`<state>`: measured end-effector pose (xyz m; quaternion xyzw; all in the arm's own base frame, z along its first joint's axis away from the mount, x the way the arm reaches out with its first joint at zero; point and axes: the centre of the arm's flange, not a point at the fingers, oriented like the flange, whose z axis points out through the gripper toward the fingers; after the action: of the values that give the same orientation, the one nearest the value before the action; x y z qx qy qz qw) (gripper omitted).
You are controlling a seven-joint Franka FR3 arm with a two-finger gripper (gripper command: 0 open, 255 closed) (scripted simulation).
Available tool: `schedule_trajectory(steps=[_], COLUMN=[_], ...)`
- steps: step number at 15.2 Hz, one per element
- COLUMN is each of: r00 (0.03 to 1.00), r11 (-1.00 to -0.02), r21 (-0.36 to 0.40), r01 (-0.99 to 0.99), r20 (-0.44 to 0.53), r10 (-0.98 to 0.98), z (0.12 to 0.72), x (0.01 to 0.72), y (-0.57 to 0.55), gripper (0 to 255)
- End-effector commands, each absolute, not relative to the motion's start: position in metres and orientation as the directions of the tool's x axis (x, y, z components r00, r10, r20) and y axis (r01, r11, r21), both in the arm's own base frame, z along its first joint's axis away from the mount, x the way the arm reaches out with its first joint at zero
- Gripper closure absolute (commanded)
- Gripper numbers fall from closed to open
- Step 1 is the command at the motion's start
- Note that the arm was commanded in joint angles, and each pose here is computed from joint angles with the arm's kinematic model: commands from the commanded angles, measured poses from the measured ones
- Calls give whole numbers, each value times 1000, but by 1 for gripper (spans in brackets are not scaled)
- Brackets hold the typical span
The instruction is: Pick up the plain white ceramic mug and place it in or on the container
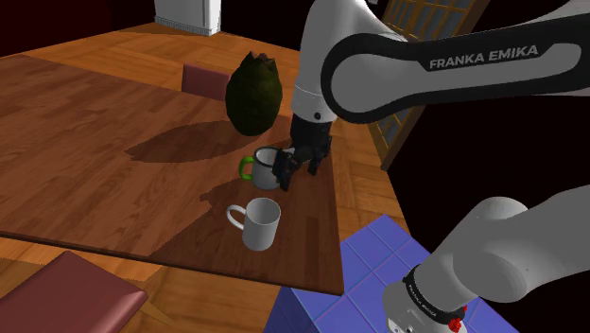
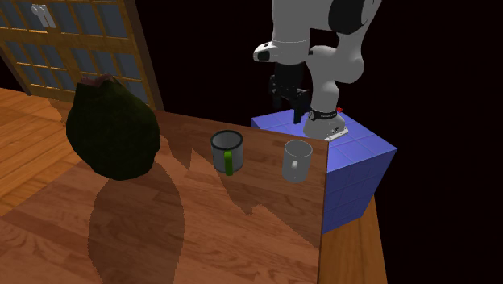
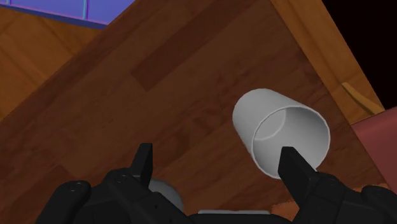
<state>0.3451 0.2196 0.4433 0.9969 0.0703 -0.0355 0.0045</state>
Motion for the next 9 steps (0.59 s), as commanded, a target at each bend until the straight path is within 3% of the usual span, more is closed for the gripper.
schedule_trajectory(steps=[1,9], r00=[988,989], r11=[-990,-990], r21=[0,-3], r01=[139,138], r20=[-65,-60], r10=[138,138], z=[429,385], x=[350,353], y=[239,264], gripper=[0,0])
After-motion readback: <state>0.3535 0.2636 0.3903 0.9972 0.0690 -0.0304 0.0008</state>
